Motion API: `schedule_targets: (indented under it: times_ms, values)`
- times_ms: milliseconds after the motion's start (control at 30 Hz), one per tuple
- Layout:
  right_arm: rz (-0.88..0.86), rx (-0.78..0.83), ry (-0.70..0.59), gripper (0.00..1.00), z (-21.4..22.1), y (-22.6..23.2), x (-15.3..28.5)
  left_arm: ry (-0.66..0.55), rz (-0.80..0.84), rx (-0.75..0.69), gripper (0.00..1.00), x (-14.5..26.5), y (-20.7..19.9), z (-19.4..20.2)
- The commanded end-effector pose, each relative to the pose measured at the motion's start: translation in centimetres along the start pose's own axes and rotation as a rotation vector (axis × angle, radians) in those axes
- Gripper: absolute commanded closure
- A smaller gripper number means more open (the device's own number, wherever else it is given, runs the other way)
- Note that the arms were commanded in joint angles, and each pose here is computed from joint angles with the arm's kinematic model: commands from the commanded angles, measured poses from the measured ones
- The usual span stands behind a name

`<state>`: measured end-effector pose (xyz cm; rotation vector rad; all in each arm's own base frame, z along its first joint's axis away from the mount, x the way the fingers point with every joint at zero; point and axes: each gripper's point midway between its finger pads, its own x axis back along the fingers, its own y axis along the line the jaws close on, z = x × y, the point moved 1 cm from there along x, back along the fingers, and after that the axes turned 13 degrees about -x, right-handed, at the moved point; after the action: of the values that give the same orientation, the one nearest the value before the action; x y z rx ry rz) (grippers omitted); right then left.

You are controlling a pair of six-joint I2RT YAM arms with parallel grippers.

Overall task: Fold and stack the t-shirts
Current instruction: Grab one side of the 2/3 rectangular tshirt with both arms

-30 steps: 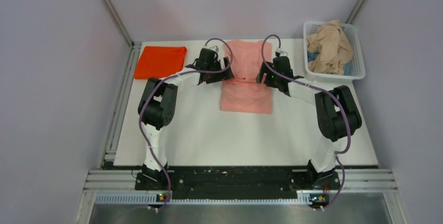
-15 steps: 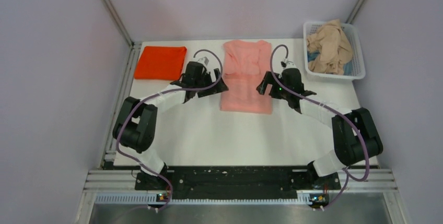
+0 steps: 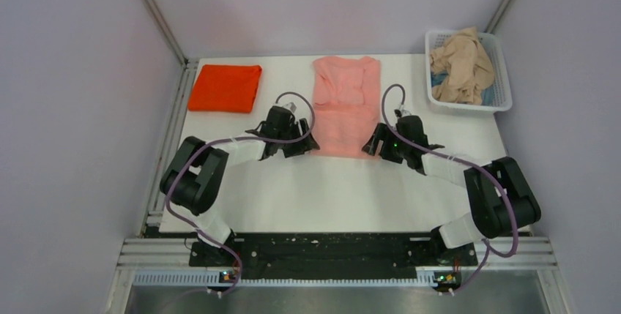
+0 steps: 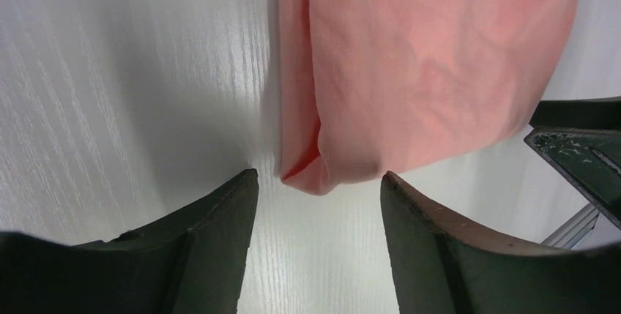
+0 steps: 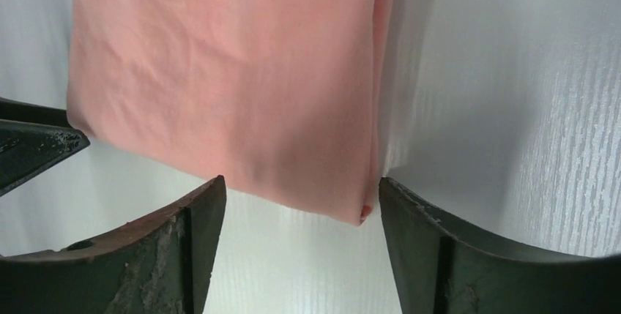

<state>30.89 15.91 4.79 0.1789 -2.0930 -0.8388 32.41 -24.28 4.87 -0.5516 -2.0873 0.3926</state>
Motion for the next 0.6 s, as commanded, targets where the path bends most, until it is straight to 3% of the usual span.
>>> schedule_targets:
  times_ms: [0,133,300,567]
  values:
    - [-0.011,-0.019,0.003,0.30,0.0,0.0,-0.8,-0.035,-0.022,0.018,0.37,-1.2,0.5,-0.9]
    - [0.023,-0.035,0.016,0.43,0.4,-1.0,-1.6,-0.005,-0.032,0.023,0.55,-1.9,1.0,-0.2]
    - [0.061,-0.045,0.037,0.58,1.1,-2.0,-2.0,0.031,-0.029,0.036,0.98,-2.6,1.4,0.8]
    - [0.127,-0.054,0.059,0.59,3.0,-4.3,-0.8,0.059,-0.049,0.036,1.00,-2.6,2.3,2.6]
